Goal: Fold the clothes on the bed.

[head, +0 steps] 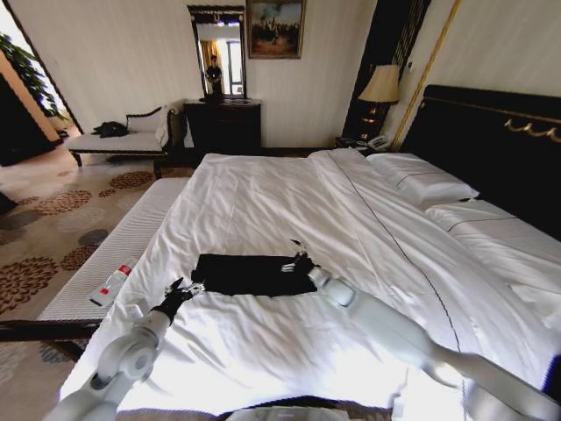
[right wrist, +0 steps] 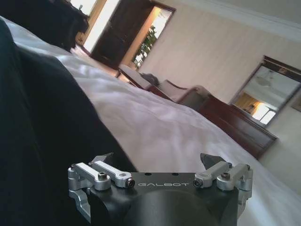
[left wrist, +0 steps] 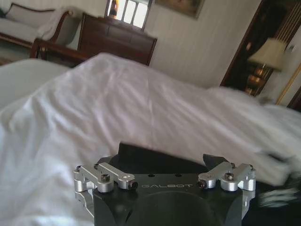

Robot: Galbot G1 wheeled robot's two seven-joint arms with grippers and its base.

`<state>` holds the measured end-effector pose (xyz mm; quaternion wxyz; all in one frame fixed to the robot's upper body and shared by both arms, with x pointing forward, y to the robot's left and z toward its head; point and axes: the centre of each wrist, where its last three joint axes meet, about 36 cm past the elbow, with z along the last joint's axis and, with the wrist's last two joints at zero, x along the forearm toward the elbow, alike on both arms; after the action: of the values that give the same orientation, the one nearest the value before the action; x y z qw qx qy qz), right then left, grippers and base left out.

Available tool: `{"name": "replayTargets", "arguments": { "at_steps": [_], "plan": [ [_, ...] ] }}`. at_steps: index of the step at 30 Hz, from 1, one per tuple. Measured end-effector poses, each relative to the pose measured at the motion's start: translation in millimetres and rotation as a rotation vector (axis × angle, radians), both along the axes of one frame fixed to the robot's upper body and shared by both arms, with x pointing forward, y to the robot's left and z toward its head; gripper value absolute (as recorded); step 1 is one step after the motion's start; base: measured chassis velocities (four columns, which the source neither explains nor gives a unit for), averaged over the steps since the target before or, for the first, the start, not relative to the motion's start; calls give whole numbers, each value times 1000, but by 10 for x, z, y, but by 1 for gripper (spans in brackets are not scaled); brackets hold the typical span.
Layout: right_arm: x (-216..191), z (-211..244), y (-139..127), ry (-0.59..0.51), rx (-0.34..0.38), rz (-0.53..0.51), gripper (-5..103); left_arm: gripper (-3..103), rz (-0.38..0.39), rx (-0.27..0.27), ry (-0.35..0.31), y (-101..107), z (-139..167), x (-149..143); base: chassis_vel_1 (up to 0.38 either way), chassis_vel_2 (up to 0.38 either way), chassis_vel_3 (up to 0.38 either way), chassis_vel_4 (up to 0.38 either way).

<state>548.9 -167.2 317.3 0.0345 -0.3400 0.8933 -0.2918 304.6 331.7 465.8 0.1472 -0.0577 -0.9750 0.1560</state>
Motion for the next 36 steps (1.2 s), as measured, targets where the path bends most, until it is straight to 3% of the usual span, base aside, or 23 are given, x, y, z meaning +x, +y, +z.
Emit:
{"name": "replayTargets", "arguments": {
  "at_steps": [1, 4, 13, 18, 29, 34, 36],
  "plan": [
    [0, 0, 0, 0, 0, 0, 100, 100, 0, 0, 0, 0, 0, 0, 0, 0, 0, 0],
    [40, -153, 481, 15, 25, 48, 100, 100, 1, -14, -31, 16, 225, -111, 0, 0, 0, 0],
    [-373, -115, 1028, 19, 68, 178, 100, 100, 11, -39, -72, 50, 437, -134, 0, 0, 0, 0],
    [-509, -32, 1253, 25, 91, 224, 100, 100, 19, -45, -68, 57, 418, -129, 0, 0, 0, 0],
    [-136, -328, 1601, 45, 33, 178, 100, 100, 36, -42, -56, 119, 415, -176, 0, 0, 0, 0],
    [-238, -351, 1736, 48, 29, 212, 100, 100, 37, -42, -59, 125, 427, -174, 0, 0, 0, 0],
    [-384, -196, 1763, 43, 61, 238, 100, 100, 38, -45, -62, 119, 431, -171, 0, 0, 0, 0]
  ]
}}
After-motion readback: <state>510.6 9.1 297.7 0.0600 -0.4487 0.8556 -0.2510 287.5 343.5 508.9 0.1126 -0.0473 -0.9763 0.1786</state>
